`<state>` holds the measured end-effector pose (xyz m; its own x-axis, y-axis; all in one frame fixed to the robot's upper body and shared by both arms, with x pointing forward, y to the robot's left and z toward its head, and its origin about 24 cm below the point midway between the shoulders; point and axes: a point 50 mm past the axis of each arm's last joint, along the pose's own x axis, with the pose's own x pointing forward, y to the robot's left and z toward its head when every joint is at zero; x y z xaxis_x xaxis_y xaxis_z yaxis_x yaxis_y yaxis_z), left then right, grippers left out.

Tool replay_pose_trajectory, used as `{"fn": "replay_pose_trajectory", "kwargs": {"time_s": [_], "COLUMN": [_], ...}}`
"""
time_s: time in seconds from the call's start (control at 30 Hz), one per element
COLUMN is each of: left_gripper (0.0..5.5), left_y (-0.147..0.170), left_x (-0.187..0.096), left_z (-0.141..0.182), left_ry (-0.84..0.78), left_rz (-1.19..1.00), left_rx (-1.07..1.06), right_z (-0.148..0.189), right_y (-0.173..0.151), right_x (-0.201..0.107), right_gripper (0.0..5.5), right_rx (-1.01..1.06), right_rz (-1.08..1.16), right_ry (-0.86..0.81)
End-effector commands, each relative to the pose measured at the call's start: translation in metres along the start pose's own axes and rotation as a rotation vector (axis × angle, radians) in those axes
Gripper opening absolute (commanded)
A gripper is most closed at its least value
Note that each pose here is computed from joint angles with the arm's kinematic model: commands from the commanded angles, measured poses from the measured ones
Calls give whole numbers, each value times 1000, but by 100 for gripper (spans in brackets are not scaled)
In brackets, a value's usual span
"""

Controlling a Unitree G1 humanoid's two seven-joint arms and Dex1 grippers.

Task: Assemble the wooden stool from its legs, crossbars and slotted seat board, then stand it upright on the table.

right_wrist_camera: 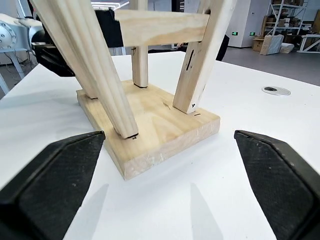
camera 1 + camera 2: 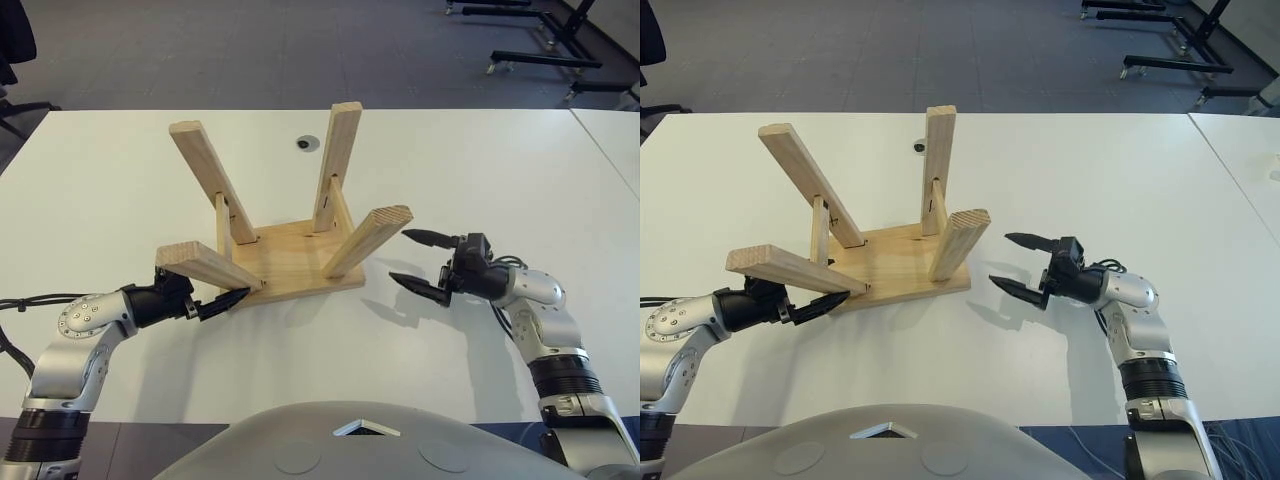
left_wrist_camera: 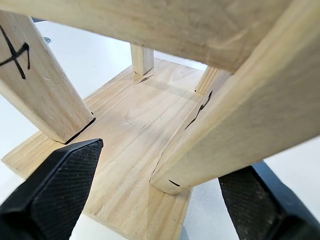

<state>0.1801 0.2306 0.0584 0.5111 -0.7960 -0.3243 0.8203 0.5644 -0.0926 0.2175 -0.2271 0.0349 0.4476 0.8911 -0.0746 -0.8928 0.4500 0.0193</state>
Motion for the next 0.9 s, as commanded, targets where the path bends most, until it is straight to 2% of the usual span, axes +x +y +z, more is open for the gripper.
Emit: {"fn": "replay_pose_trajectory", "kwargs": {"time_s": [0.03, 0.13, 0.23, 0.33, 0.43, 0.73, 0.9], "left_gripper": [391, 391, 391, 391, 391, 391, 391], "left_y": [2, 2, 1, 1, 1, 2, 2], "left_x": [0, 2, 5, 8, 10, 11, 9], "left_z": [2, 2, 3, 4, 4, 5, 3], "left_ry": [0, -2, -3, -4, -3, -3, 3], "left_rz": [16, 11, 3, -5, -7, -5, 0], "left_rx": [17, 17, 19, 20, 20, 28, 26], "right_z": [-18, -1, 49, 83, 94, 82, 92], "right_y": [12, 6, 7, 24, 45, 43, 33], "right_x": [7, 22, 55, 89, 107, 97, 81], "right_gripper": [477, 477, 477, 477, 477, 477, 477], "right_rx": [-54, -80, -135, -149, -130, -69, -90], "right_rz": [66, 131, 192, 227, 270, 211, 127], "right_ry": [106, 69, -6, -47, -25, 58, -6]}}
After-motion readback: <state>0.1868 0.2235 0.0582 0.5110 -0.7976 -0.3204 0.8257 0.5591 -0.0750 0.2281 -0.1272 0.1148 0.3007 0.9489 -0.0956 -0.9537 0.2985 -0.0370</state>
